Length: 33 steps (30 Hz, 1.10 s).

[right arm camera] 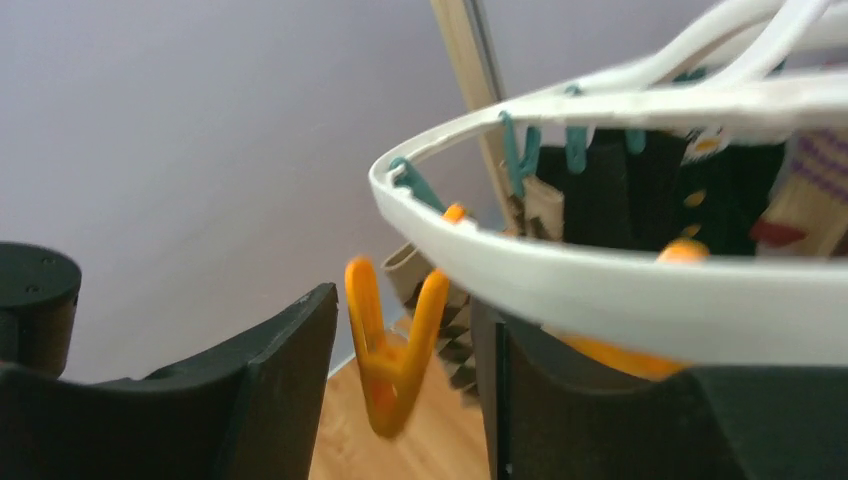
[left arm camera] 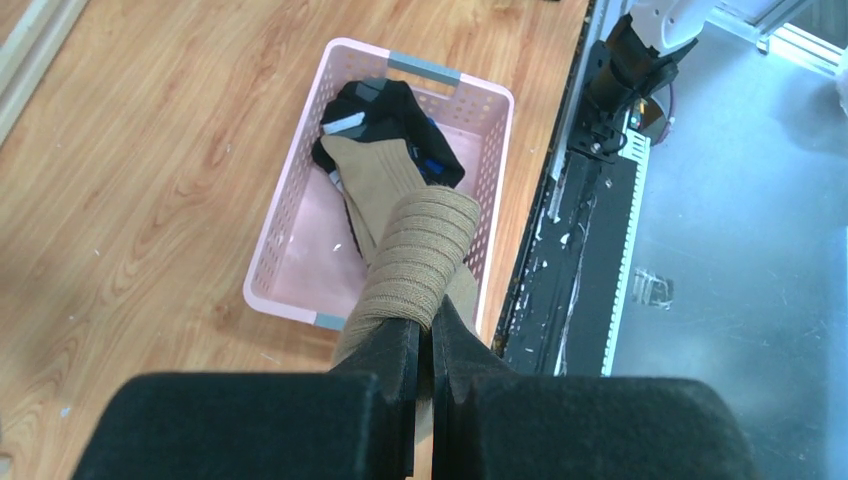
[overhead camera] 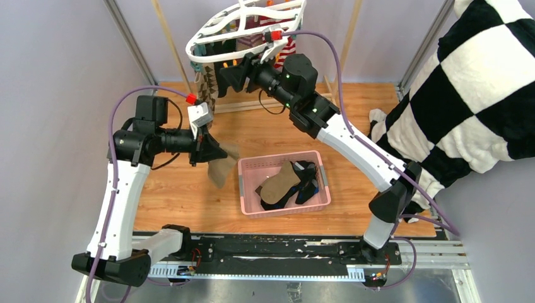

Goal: Remove the socks clipped to the hanger
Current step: Remove the sock from the hanger, then place the sock in the bin.

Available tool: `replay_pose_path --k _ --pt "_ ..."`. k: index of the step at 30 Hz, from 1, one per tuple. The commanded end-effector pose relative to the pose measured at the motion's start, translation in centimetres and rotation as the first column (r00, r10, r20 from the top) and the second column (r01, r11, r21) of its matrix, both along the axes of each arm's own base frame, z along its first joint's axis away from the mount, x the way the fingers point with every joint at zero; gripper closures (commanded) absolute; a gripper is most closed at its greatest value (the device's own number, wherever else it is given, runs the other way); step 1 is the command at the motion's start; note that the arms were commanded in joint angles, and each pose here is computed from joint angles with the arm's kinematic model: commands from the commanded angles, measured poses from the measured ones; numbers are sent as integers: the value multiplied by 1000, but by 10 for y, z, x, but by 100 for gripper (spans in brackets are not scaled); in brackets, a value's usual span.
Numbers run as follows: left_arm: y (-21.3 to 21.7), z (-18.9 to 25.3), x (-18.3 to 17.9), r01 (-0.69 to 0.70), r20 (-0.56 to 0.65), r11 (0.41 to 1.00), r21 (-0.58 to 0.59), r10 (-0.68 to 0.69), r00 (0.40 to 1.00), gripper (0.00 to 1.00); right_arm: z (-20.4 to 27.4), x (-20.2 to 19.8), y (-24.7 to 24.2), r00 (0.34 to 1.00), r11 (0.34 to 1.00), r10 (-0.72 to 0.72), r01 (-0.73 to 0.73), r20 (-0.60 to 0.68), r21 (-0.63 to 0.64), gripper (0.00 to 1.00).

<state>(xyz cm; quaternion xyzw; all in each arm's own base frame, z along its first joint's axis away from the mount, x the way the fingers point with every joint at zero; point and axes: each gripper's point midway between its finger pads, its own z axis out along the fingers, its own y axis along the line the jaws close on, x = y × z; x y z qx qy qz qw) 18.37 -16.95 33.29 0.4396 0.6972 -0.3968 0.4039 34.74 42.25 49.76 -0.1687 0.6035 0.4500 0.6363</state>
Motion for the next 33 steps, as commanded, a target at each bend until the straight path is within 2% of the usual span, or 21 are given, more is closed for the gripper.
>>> replay_pose_path --k 1,3,6,9,12,15,25,29,33 --pt "0 4 -6 20 62 1000 5 -20 998 100 -8 -28 -8 992 993 116 -115 41 -31 34" --pt "0 7 -8 29 73 1000 -1 -29 997 100 -22 -42 -12 983 985 168 -165 72 -53 23" --pt "-1 7 -8 32 77 999 -3 -32 997 100 -34 -80 -25 944 955 297 -289 145 -74 12" --pt "-1 7 -10 39 84 999 -5 -39 996 100 -52 -115 -31 879 901 432 -416 200 -122 7" --pt "-2 8 -10 42 78 999 -11 -41 996 100 -72 -144 -30 791 820 571 -544 217 -176 5" --pt "-2 12 -11 42 84 999 -15 -40 996 100 -88 -162 -32 728 763 646 -617 229 -192 4" --pt "-3 17 -11 40 82 999 -24 -38 996 100 -111 -183 -16 638 662 749 -718 178 -213 8" --pt "-2 17 -10 36 82 999 -21 -34 996 100 -113 -184 -7 631 652 758 -730 165 -206 14" --pt "-2 18 -10 38 87 999 -21 -36 996 100 -118 -179 -1 642 653 756 -732 126 -192 26"
